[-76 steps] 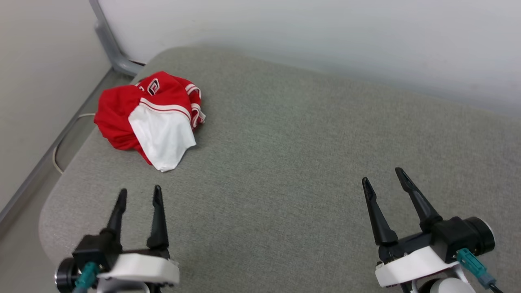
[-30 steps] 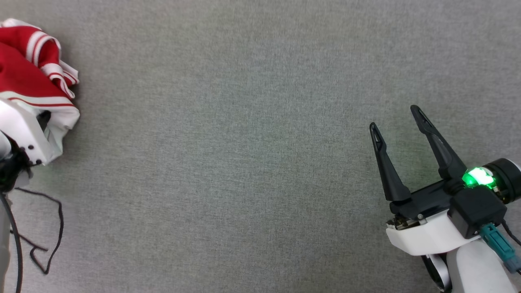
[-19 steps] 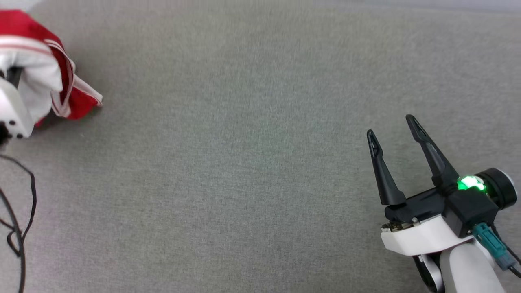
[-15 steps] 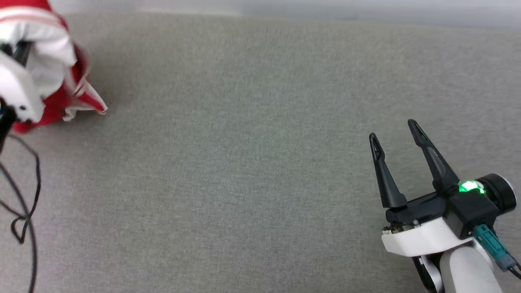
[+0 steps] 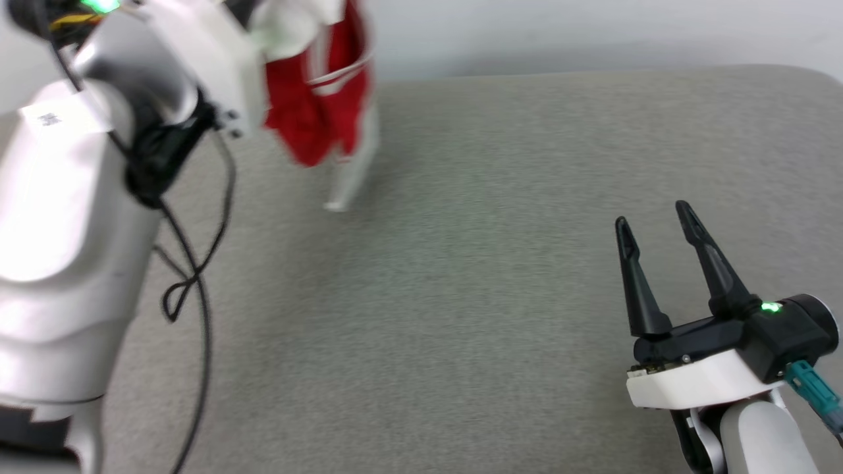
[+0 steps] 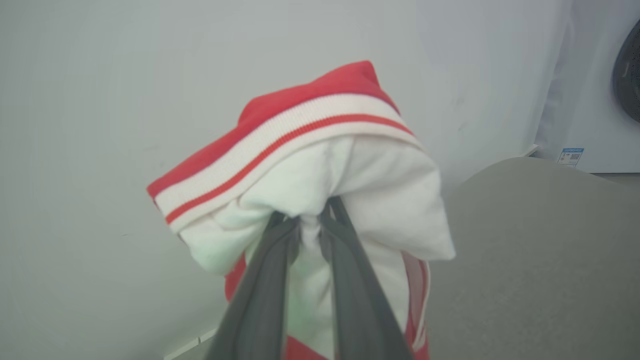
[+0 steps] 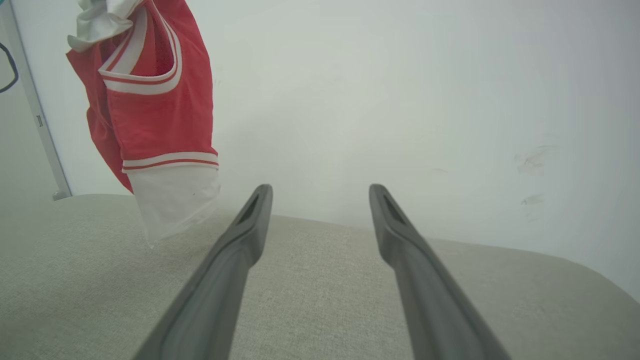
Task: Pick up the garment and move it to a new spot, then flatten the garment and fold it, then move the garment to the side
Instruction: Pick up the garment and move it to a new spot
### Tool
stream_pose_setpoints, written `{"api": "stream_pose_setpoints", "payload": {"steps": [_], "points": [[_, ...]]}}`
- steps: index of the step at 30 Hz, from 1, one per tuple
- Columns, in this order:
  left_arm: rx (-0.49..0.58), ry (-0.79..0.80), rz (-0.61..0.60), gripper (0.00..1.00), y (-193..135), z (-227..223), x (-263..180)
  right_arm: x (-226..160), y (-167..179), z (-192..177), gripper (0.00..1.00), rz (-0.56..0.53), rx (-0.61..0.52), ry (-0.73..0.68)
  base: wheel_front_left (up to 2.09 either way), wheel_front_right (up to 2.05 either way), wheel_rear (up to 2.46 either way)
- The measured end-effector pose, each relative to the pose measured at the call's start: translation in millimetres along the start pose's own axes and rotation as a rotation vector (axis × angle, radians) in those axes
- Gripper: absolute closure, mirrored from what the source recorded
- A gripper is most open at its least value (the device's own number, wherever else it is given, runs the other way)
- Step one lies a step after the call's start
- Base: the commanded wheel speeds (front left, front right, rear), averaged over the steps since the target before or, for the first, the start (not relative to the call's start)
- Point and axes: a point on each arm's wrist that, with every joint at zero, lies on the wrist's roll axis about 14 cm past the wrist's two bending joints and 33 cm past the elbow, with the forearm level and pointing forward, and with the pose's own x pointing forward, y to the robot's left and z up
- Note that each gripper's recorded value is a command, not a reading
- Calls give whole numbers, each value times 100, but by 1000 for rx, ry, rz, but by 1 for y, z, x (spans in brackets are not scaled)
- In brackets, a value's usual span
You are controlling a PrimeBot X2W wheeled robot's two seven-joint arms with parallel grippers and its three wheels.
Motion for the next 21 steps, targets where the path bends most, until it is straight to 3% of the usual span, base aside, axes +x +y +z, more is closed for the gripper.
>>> {"api": "stream_pose_setpoints", "payload": {"steps": [5,6,8,14,18,21], "points": [[-71,-172,-166,100,-71,48,31,-17,-32,10,0,-99,-21,-6,0,0,0],[-141,-202,-260,100,-110,52,40,-27,-50,14,0,-156,-35,-7,0,0,0],[-210,-135,-322,100,-138,17,42,-31,-61,12,0,-187,-45,3,0,0,0],[-393,166,-332,100,-163,-116,13,-31,-66,2,0,-200,-46,27,0,0,0],[-379,372,-310,100,-162,-196,-28,-25,-60,-6,0,-178,-38,45,0,0,0],[-318,439,-270,100,-143,-228,-47,-19,-52,-13,0,-152,-35,58,0,0,0]]}}
